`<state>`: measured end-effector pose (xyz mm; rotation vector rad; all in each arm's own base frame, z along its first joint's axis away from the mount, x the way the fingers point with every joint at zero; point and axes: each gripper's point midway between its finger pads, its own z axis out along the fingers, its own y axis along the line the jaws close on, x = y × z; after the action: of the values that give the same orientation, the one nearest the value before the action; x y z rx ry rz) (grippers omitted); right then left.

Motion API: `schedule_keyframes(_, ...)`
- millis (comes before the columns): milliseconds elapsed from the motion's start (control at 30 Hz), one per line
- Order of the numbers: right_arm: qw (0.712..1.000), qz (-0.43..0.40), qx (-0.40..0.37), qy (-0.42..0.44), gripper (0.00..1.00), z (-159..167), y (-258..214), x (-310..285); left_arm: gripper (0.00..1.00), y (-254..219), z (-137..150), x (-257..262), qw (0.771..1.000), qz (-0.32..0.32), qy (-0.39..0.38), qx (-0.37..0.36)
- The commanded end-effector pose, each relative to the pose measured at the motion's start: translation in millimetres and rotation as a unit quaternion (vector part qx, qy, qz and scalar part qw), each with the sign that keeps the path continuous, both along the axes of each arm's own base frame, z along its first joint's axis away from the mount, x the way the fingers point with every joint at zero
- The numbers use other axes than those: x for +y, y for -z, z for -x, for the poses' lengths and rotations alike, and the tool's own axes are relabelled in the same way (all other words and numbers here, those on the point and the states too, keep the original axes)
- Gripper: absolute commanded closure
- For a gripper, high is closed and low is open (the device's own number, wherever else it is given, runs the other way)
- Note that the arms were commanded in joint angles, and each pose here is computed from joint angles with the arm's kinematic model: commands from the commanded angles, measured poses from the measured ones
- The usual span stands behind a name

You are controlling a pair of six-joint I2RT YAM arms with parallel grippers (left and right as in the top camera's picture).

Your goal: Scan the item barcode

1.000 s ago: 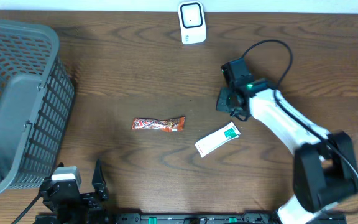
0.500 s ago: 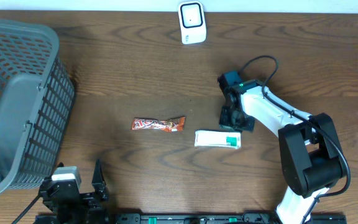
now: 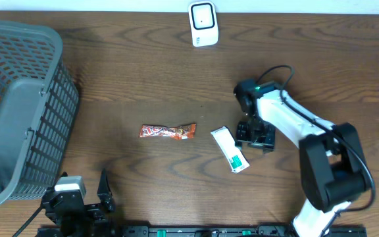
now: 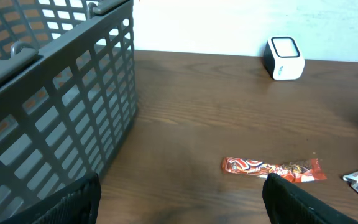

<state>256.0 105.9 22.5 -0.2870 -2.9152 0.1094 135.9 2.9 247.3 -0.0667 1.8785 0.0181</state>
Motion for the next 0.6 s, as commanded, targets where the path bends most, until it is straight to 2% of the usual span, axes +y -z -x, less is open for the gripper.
schedule_keyframes(0,0.994,-0.032,-0.087,-0.059,0.01,-30.3,-46.4,4.8,0.16,-1.3,1.0,-1.7,1.0,0.001,0.005,-0.004)
schedule_keyframes(67,0.986,-0.043,-0.115,-0.111,0.01,-34.0,-60.5,8.3,0.16,-1.3,1.0,-1.7,1.0,0.001,0.005,-0.004)
schedule_keyframes(200,0.984,-0.059,-0.111,-0.124,0.01,-26.6,-63.5,17.3,0.16,-1.3,1.0,-1.7,1.0,0.001,0.005,-0.004)
schedule_keyframes(567,0.977,-0.083,-0.085,-0.18,0.01,15.7,-14.9,51.9,0.16,-1.3,1.0,-1.7,1.0,0.001,0.005,-0.004)
